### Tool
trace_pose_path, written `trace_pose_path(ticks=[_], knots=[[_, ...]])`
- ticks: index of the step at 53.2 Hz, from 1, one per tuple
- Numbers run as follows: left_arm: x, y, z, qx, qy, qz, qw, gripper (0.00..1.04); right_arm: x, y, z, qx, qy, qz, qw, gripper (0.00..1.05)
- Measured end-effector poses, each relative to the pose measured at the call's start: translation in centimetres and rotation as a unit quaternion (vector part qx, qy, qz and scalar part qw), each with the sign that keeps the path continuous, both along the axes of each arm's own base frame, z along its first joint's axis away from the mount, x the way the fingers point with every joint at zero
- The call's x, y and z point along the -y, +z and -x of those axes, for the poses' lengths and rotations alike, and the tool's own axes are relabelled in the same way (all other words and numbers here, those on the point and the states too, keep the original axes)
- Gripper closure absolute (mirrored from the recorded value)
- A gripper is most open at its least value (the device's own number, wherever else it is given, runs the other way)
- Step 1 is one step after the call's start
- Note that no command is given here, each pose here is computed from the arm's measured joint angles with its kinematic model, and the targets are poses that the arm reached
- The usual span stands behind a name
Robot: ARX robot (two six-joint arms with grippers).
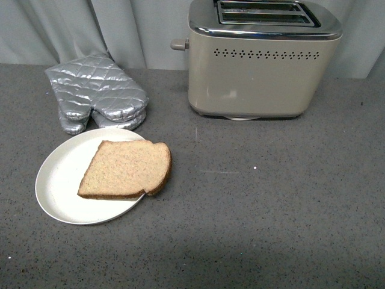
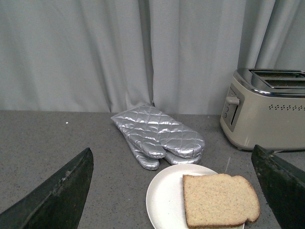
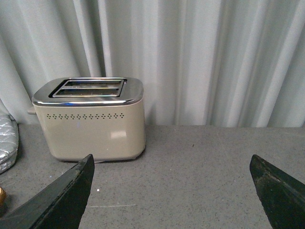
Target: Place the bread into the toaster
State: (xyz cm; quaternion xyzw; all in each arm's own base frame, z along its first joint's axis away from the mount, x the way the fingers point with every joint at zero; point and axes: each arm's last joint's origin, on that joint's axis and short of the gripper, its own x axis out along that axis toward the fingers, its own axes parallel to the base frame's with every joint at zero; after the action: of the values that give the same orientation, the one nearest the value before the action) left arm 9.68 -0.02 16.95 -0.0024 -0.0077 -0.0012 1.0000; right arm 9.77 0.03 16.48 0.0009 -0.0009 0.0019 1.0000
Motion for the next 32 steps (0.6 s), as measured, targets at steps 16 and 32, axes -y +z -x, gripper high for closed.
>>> trace_pose_path(ticks=[16,32], knots=[[0.00,0.00,0.00,0.000,0.000,0.000,1.000,0.07,0.00,0.00,0.00,0.000,0.000,0.000,1.000,0.10],[0.00,0.00,0.00,0.000,0.000,0.000,1.000,0.07,0.00,0.00,0.00,0.000,0.000,0.000,1.000,0.10]])
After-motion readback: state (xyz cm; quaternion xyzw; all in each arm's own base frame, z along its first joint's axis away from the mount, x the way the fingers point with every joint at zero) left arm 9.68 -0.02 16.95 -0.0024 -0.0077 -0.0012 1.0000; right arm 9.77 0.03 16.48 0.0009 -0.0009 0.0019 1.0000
